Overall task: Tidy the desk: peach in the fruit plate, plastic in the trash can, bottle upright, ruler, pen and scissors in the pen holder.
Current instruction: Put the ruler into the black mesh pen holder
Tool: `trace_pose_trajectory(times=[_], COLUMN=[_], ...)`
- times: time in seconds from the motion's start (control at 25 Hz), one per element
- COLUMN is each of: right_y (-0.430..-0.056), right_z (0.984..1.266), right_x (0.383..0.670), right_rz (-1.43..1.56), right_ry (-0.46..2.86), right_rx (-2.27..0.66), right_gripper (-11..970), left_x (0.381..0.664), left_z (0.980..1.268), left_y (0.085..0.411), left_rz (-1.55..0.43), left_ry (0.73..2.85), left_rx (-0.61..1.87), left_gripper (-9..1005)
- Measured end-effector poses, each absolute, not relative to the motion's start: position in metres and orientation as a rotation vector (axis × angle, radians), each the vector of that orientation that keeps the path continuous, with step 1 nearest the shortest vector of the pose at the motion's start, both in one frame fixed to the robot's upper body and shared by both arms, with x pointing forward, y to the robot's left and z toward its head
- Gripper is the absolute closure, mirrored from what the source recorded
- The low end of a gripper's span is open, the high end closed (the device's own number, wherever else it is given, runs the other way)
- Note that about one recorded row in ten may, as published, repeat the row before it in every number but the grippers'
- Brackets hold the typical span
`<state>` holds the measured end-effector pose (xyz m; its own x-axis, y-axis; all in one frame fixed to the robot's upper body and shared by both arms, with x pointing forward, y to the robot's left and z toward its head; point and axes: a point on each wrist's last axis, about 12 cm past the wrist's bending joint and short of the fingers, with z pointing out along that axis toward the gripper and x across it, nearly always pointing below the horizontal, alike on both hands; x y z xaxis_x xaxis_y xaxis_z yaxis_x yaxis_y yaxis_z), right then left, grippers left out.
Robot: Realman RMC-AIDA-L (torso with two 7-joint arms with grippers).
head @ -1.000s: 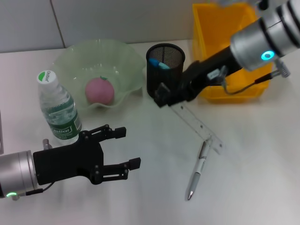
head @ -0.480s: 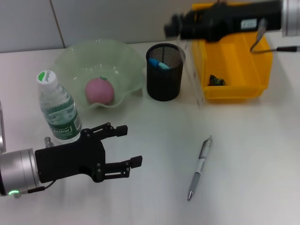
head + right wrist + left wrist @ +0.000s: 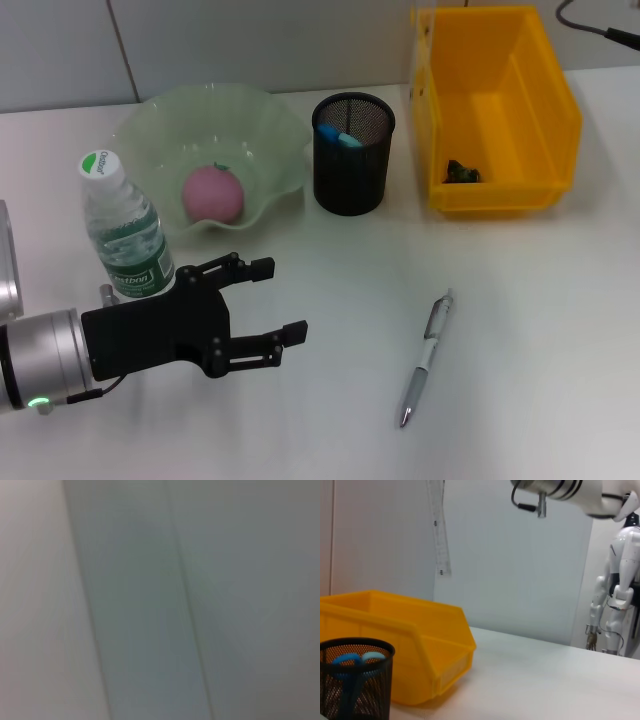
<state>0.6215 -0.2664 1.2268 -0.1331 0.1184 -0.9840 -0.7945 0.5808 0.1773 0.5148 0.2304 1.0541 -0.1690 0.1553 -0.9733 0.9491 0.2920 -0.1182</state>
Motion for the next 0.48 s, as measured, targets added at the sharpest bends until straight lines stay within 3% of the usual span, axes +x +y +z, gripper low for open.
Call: trace_pose_trajectory(times=[0.48], right_y=[-0.242], right_z=[1.192], right_x=[0.653], right_rz=[0.766], right_ry=[1.470], right_rx=[-0.490], right_gripper=[579], left_x=[0.515], left_z=[1.053], left_y=[0.229], left_rz=[-0.980], left_ry=[1.537], left_rx=[1.050], left_gripper=[135])
